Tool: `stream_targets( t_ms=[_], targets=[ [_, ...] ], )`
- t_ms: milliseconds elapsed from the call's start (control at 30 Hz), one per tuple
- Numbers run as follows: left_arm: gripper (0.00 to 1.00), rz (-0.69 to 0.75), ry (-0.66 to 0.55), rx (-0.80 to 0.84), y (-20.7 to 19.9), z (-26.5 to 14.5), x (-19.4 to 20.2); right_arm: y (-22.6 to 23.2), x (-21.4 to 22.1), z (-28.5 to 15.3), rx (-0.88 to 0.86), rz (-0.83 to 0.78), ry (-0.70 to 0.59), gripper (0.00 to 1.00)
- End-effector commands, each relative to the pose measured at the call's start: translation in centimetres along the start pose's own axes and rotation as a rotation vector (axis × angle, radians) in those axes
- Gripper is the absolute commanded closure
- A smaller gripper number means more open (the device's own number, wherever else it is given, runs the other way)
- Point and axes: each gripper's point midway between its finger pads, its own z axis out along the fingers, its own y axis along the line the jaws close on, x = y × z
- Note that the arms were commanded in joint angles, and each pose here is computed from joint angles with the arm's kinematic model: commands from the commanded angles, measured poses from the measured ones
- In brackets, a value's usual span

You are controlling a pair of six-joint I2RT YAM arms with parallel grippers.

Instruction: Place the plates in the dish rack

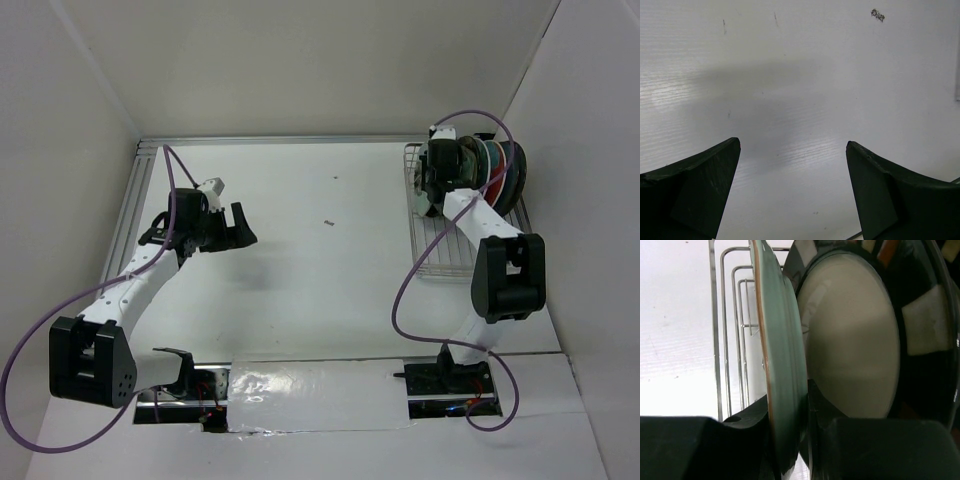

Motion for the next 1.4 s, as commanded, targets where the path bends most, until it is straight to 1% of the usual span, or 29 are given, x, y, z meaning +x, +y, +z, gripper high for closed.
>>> stream_targets(
  t_ms=[0,67,100,133,167,233,300,333,367,433,467,533,567,633,700,733,767,800,833,900,933,967,1033,1067,1100,1167,1233,1300,1367],
  targets=[
    [0.0,0.037,-0.019,0.026,-0.2,0.2,-0.3,-1.3,-5.5,-0.6,0.037,0.101,-0.176,0.85],
    [0.0,0.037,-0.019,0.026,-0.2,0.2,-0.3,-1.2,-6.0,-0.7,0.026,0.102,-0.181,0.75],
    [0.0,0.028,-0.022,0.016,0.0,0.2,-0.4,-1.2,-6.0,-0.8,0.026,0.099,-0.174,0.6],
    [0.0,0.028,-0.022,0.016,0.0,0.2,-0.4,-1.3,-6.2,-1.2,0.026,0.1,-0.175,0.52],
    [0.0,0.025,-0.014,0.013,0.0,0.2,-0.2,-1.7,-6.7,-1.7,0.035,0.102,-0.181,0.47],
    [0.0,0.028,-0.025,0.007,0.0,0.1,-0.6,-1.6,-8.0,-3.1,0.026,0.107,-0.208,0.38],
    [0.0,0.031,-0.035,0.01,-0.1,-0.2,-0.8,-1.6,-8.4,-4.3,0.018,0.105,-0.214,0.34],
    [0.0,0.025,-0.044,0.014,-0.3,-0.4,-1.0,-1.9,-9.2,-5.1,0.018,0.11,-0.228,0.3],
    [0.0,0.022,-0.039,0.002,-0.1,-0.4,-0.8,-2.0,-9.9,-6.5,0.017,0.123,-0.245,0.28],
    [0.0,0.012,-0.042,-0.013,0.2,-0.7,-0.6,-2.0,-10.1,-8.2,0.006,0.119,-0.249,0.15],
    [0.0,0.012,-0.052,-0.03,0.4,-1.0,-0.7,-2.0,-10.3,-10.0,-0.008,0.129,-0.264,0.12],
    [0.0,0.007,-0.07,-0.034,0.3,-1.4,-1.0,-2.0,-10.0,-11.6,-0.02,0.142,-0.269,0.09],
    [0.0,0.011,-0.088,-0.04,0.2,-2.0,-1.3,-2.7,-10.5,-13.4,-0.022,0.167,-0.301,0.04],
    [0.0,0.003,-0.102,-0.035,0.0,-2.3,-1.5,-3.0,-9.2,-15.6,-0.036,0.2,-0.297,0.01],
    [0.0,-0.007,-0.106,-0.033,-0.1,-2.5,-1.4,-2.6,-8.2,-16.9,-0.082,0.213,-0.291,0.01],
    [0.0,-0.012,-0.115,-0.019,-0.4,-2.8,-1.5,-2.4,-6.6,-17.0,-0.097,0.222,-0.264,0.01],
    [0.0,-0.015,-0.106,-0.023,-0.4,-2.9,-1.3,-2.8,-6.2,-18.5,-0.1,0.243,-0.279,0.01],
    [0.0,-0.011,-0.118,-0.018,-0.5,-3.2,-1.4,-2.7,-5.6,-18.9,-0.114,0.255,-0.274,0.01],
    [0.0,-0.001,-0.131,-0.006,-1.0,-3.6,-1.6,-2.6,-3.9,-18.9,-0.116,0.283,-0.234,0.01],
    [0.0,-0.01,-0.136,-0.018,-0.8,-3.9,-1.3,-3.3,-2.9,-20.1,-0.099,0.326,-0.238,0.01],
    [0.0,-0.005,-0.134,-0.021,-0.9,-3.9,-0.9,-3.3,-1.3,-20.0,-0.088,0.354,-0.202,0.01],
    [0.0,0.001,-0.156,-0.013,-1.2,-4.5,-1.2,-3.4,-0.8,-20.3,-0.088,0.368,-0.197,0.01],
    [0.0,-0.002,-0.16,-0.016,-1.3,-4.8,-0.9,-3.8,-0.1,-21.4,-0.091,0.381,-0.203,0.01],
    [0.0,-0.003,-0.165,-0.025,-1.0,-4.9,-0.7,-3.7,0.9,-21.5,-0.088,0.386,-0.177,0.01],
    [0.0,-0.001,-0.172,-0.023,-1.2,-5.4,-0.7,-4.1,0.7,-22.5,-0.092,0.395,-0.204,0.01],
    [0.0,0.004,-0.183,-0.06,-0.4,-5.8,-0.5,-4.2,1.9,-22.8,-0.091,0.393,-0.198,0.01],
    [0.0,0.017,-0.206,-0.075,-0.2,-6.6,-0.4,-4.7,1.9,-23.9,-0.098,0.407,-0.238,0.01],
    [0.0,0.013,-0.211,-0.109,0.4,-7.2,0.1,-4.7,2.7,-24.0,-0.098,0.408,-0.241,0.01],
    [0.0,0.015,-0.247,-0.13,0.7,-8.3,0.1,-4.8,2.7,-24.7,-0.115,0.416,-0.266,0.01]
  ],
)
